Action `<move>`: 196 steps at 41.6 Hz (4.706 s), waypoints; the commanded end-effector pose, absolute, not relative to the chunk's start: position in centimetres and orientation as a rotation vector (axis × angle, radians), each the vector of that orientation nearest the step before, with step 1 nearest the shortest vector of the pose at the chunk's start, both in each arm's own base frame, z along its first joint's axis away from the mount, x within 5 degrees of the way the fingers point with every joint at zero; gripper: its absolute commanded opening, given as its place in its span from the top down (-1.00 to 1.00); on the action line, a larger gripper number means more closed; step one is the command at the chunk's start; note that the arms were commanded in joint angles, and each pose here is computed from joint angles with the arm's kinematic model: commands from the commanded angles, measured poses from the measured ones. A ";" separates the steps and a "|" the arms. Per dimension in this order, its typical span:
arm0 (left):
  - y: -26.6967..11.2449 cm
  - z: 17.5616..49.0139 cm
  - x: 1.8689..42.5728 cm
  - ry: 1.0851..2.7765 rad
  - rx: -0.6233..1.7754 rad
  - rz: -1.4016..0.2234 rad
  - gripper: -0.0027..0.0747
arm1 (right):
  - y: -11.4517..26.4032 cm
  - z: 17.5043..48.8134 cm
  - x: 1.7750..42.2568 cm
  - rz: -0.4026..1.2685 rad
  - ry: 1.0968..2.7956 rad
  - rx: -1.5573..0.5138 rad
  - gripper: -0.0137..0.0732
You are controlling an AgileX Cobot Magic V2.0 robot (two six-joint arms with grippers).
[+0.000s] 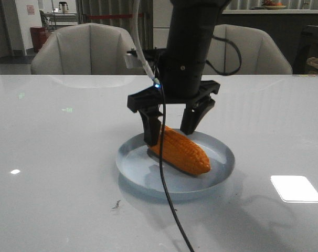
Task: Place corn on plate with both arms
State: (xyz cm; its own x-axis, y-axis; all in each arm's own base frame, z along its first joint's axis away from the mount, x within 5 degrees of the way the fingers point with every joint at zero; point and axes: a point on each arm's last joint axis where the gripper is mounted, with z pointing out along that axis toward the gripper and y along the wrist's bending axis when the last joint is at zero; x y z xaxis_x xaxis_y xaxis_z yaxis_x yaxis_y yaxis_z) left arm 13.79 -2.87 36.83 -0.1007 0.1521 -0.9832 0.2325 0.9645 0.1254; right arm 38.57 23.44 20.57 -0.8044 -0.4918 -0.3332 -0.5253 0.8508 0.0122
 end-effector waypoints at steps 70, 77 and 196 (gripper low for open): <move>-2.8 37.7 13.6 1.647 0.312 -0.035 -0.21 | 0.6 38.9 12.2 0.038 2.149 -0.047 -0.64; -2.8 37.7 13.6 1.647 0.311 -0.037 -0.12 | 0.6 38.9 12.2 0.038 2.149 -0.047 -0.64; -0.3 19.4 5.7 1.552 0.014 -0.066 0.69 | 0.6 38.9 12.2 0.038 2.148 -0.047 -0.64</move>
State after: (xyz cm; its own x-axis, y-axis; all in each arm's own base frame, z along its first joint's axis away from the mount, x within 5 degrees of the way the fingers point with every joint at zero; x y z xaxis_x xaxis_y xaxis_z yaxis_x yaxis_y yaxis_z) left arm 5.62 -0.35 19.82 -0.0455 -0.0070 -0.9989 0.0567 0.9983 -0.0096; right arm 11.97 0.65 37.73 -0.6162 -0.0218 -0.7873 -0.0526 0.9985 0.0136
